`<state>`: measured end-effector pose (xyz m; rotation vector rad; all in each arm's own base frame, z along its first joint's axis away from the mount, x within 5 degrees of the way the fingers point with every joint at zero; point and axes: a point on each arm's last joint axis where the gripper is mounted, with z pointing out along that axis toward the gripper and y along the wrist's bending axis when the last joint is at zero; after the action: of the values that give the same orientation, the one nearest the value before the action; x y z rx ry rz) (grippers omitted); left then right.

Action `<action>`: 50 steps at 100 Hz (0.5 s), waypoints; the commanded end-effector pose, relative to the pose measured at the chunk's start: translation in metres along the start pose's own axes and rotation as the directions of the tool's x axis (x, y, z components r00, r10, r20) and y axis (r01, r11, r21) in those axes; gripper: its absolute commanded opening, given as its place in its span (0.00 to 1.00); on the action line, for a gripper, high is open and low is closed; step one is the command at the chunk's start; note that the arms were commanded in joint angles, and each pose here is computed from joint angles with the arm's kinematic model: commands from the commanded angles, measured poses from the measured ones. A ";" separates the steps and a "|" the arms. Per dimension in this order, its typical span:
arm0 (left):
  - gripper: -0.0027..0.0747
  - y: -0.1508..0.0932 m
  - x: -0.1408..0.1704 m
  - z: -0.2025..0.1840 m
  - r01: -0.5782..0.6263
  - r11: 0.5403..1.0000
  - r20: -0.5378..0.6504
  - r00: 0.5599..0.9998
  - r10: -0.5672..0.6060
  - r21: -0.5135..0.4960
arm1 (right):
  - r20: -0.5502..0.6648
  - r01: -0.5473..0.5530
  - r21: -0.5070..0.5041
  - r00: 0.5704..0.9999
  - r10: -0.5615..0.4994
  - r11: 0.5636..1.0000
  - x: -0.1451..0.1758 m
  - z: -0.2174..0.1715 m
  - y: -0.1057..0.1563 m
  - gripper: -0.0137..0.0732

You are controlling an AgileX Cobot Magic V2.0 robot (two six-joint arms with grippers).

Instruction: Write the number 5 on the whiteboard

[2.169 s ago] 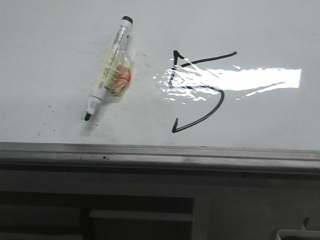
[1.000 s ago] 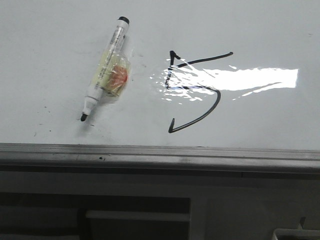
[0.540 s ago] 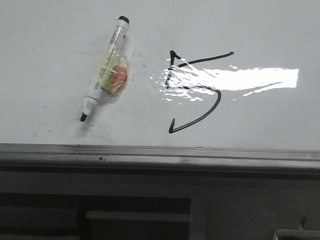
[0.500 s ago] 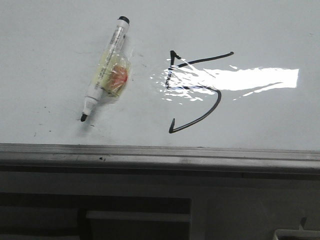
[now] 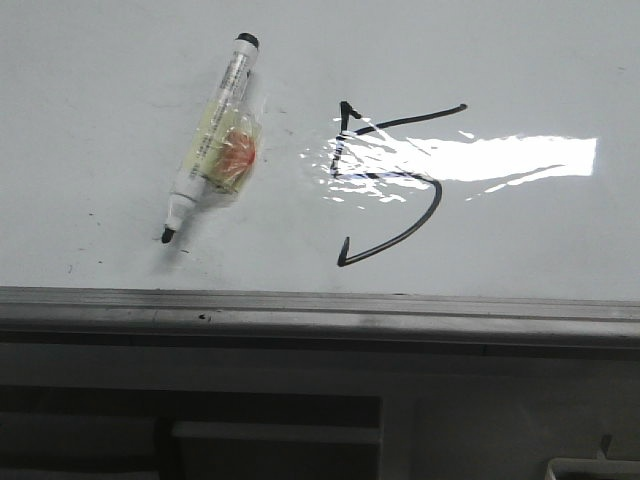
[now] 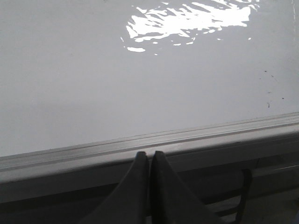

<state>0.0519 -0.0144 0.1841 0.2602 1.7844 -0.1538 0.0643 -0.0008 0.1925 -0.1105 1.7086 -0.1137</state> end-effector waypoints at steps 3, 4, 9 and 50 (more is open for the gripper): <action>0.01 0.000 0.000 0.000 0.015 1.000 0.073 0.997 -0.015 -0.008 | -0.074 0.020 -0.004 0.997 -0.020 1.000 0.012 -0.001 0.001 0.08; 0.01 0.000 0.000 0.000 0.015 1.000 0.073 0.997 -0.015 -0.008 | -0.082 0.022 -0.005 0.996 -0.023 1.000 0.013 -0.001 0.001 0.08; 0.01 0.000 0.000 0.000 0.015 1.000 0.073 0.997 -0.015 -0.008 | -0.135 0.026 -0.013 0.991 -0.027 1.000 0.019 -0.004 0.002 0.08; 0.01 0.000 0.000 0.000 0.017 1.000 0.073 0.997 -0.016 -0.007 | -0.087 0.053 -0.002 0.995 -0.053 0.999 0.018 -0.008 0.002 0.08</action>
<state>0.0518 -0.0144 0.1840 0.2603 1.7853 -0.1538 0.0536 -0.0008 0.1801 -0.1431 1.8072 -0.1318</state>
